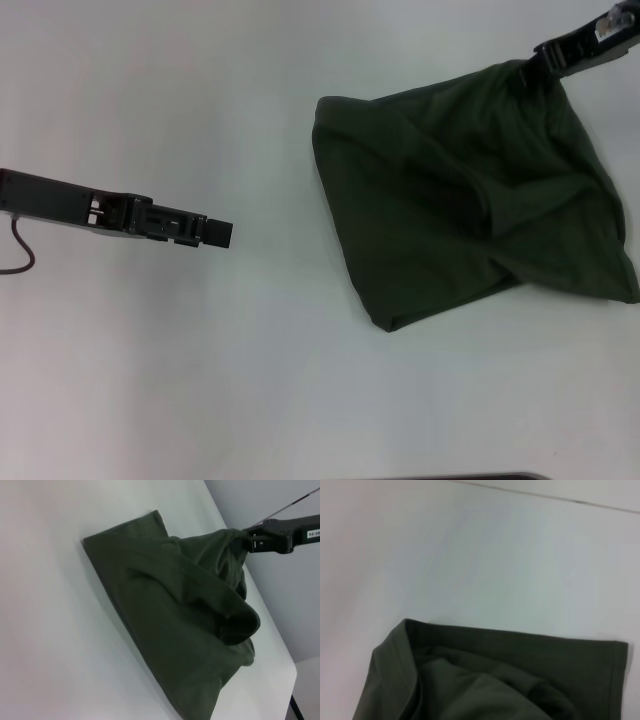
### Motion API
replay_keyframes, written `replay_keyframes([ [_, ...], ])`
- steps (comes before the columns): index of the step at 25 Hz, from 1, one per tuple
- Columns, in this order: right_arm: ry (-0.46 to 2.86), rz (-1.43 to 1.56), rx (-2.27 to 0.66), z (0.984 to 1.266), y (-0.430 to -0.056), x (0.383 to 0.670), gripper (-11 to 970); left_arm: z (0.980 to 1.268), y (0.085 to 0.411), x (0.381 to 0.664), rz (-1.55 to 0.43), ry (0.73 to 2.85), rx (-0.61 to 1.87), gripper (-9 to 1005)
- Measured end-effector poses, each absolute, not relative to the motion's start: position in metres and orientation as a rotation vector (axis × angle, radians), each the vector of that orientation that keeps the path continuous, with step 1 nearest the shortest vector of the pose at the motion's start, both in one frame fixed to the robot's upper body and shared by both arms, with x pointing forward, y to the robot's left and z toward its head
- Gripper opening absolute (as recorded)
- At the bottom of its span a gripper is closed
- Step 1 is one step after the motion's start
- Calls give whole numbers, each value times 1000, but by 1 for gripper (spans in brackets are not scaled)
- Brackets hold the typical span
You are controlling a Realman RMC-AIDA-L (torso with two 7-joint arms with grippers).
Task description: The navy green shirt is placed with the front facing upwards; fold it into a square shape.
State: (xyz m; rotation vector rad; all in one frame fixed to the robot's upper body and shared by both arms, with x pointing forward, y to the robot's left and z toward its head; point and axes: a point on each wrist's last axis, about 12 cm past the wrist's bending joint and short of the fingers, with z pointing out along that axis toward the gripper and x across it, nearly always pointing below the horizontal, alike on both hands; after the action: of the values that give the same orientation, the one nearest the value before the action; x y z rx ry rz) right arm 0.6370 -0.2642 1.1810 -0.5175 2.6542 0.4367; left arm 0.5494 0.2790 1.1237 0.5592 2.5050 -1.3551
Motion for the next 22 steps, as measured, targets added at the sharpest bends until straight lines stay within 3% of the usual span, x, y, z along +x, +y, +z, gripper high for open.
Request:
replay_keyframes([
  [2, 2643, 429, -492, 1183, -266, 638, 123, 1122, 279, 549, -1355, 2507, 555, 783],
  [7, 2612, 385, -425, 1190, -275, 642, 352, 1121, 278, 548, -1358, 2507, 552, 783],
  [12, 2608, 330, -361, 1190, -285, 642, 413, 1121, 277, 548, -1360, 2507, 552, 784],
  [22, 2626, 732, -551, 1207, -268, 615, 415, 1121, 278, 548, -1355, 2506, 554, 784],
])
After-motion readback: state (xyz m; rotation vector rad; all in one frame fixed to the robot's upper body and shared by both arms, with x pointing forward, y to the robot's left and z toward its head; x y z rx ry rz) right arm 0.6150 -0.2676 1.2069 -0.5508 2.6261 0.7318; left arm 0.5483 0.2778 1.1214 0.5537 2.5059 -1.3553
